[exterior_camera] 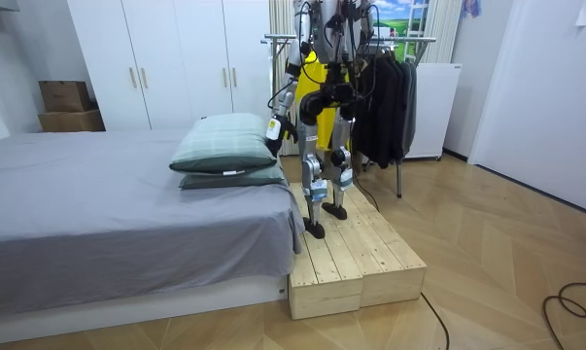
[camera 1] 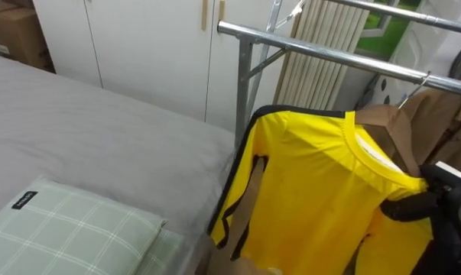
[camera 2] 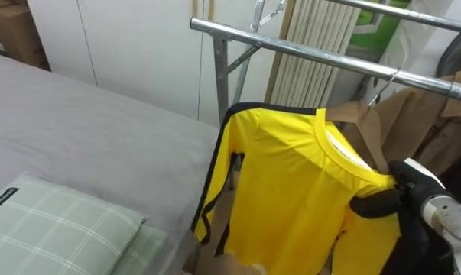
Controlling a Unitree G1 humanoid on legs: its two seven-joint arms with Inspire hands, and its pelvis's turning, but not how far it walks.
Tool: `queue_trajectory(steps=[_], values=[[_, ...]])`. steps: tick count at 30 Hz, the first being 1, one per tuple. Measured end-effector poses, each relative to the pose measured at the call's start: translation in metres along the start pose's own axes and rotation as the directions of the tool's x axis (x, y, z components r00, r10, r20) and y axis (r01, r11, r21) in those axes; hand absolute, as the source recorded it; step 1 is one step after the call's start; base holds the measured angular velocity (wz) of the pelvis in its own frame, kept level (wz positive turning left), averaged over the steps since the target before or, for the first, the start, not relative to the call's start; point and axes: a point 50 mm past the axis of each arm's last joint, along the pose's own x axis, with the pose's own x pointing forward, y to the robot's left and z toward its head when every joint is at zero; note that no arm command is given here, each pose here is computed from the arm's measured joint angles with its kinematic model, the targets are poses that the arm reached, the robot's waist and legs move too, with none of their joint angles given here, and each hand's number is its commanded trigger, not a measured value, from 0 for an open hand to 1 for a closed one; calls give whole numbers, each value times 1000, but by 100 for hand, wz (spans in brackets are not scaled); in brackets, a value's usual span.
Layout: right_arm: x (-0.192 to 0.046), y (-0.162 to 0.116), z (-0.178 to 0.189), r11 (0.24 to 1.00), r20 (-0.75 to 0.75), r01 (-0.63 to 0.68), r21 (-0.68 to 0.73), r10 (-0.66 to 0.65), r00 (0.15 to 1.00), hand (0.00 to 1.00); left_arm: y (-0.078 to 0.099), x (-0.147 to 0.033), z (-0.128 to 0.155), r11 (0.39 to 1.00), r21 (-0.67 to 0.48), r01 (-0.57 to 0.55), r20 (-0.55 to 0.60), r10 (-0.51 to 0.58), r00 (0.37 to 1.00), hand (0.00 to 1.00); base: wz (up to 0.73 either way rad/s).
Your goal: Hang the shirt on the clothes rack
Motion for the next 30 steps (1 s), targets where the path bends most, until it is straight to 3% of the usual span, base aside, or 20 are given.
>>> queue_trajectory(steps=[1, 2, 3, 30], values=[[0, 0, 0, 1000, -1, 2, 0, -2, 1000, 51, 0, 0, 0, 1000, 0, 0, 0, 0, 1000, 0, 0], [0, 0, 0, 1000, -1, 2, 0, -2, 1000, 14, 0, 0, 0, 1000, 0, 0, 0, 0, 1000, 0, 0], [0, 0, 0, 1000, -1, 3, 0, -3, 1000, 0, 0, 0, 0, 1000, 0, 0, 0, 0, 1000, 0, 0], [2, 4, 3, 999, 10, 38, -20, -38, 999, 0, 0, 0, 3, 1000, 11, -23, 12, 23, 1000, 0, -2]])
